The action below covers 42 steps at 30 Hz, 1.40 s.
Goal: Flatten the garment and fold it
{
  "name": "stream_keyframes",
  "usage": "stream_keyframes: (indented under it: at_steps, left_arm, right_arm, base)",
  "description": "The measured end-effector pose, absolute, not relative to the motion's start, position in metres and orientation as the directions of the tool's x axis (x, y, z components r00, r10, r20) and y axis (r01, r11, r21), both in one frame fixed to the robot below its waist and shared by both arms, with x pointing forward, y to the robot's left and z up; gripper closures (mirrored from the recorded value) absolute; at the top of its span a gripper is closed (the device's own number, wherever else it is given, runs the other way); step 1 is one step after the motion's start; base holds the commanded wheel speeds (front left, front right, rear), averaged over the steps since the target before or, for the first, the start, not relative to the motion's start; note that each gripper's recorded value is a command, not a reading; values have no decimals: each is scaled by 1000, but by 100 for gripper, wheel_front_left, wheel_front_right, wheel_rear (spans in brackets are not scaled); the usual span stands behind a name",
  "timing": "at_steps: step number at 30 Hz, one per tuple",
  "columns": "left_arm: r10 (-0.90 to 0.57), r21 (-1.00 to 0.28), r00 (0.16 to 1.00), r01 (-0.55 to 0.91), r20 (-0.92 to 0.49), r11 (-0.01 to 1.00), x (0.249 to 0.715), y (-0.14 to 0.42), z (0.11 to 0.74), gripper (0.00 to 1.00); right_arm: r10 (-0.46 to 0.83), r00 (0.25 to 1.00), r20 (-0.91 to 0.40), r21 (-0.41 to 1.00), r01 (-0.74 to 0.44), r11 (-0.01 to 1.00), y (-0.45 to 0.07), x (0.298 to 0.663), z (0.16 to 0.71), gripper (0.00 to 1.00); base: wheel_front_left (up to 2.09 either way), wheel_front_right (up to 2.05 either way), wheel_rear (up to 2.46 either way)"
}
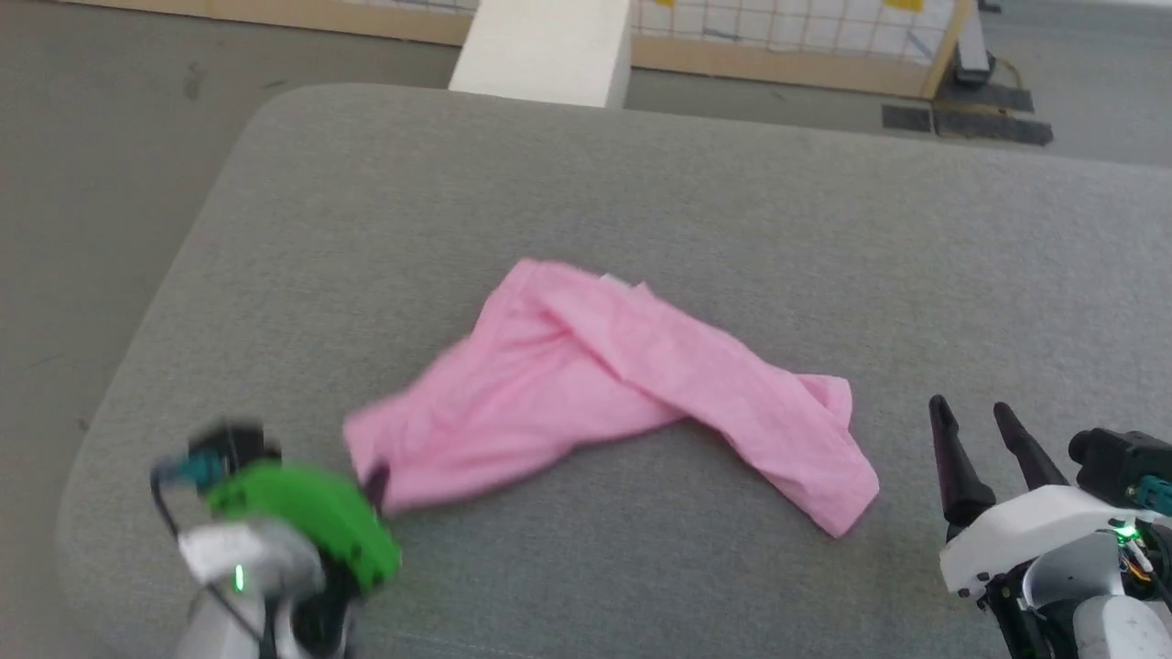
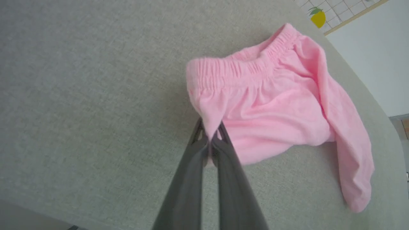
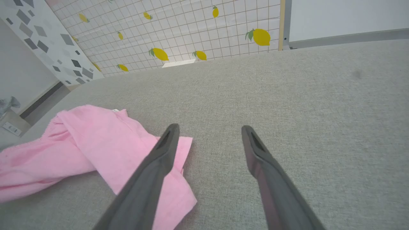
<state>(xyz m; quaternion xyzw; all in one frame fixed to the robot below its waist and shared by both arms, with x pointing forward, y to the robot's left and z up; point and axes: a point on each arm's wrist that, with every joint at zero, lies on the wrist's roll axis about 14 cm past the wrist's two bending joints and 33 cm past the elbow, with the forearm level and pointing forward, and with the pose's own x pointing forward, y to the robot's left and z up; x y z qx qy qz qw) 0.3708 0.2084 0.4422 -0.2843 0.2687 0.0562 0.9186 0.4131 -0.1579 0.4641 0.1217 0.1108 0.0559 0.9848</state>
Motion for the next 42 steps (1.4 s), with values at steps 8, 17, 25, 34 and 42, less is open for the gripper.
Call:
stream_keyframes:
  at_steps: [8, 17, 25, 34, 42]
  left_arm:
    - [-79, -569, 757, -413, -649, 711, 293, 186, 397, 100]
    - [100, -647, 967, -233, -236, 726, 351, 223, 494, 0]
    - [140, -358, 981, -85, 131, 930, 368, 230, 541, 0]
    - [151, -331, 986, -121, 66, 936, 374, 226, 506, 0]
    - [167, -337, 986, -149, 26, 930, 378, 232, 491, 0]
  right_arm:
    - [165, 950, -266, 210, -110, 971, -151, 408, 462, 0]
    - [198, 892, -406, 114, -166, 980, -139, 400, 448, 0]
    - [247, 754, -609, 31, -288, 957, -108, 390, 416, 0]
    - [207, 679, -705, -8, -299, 954, -109, 405, 389, 0]
    - [207, 642, -738, 1, -305, 952, -107, 413, 371, 94]
  base:
    - [0, 0, 0]
    - [0, 0, 0]
    - [0, 0, 0]
    - [0, 0, 0]
    - [0, 0, 0]
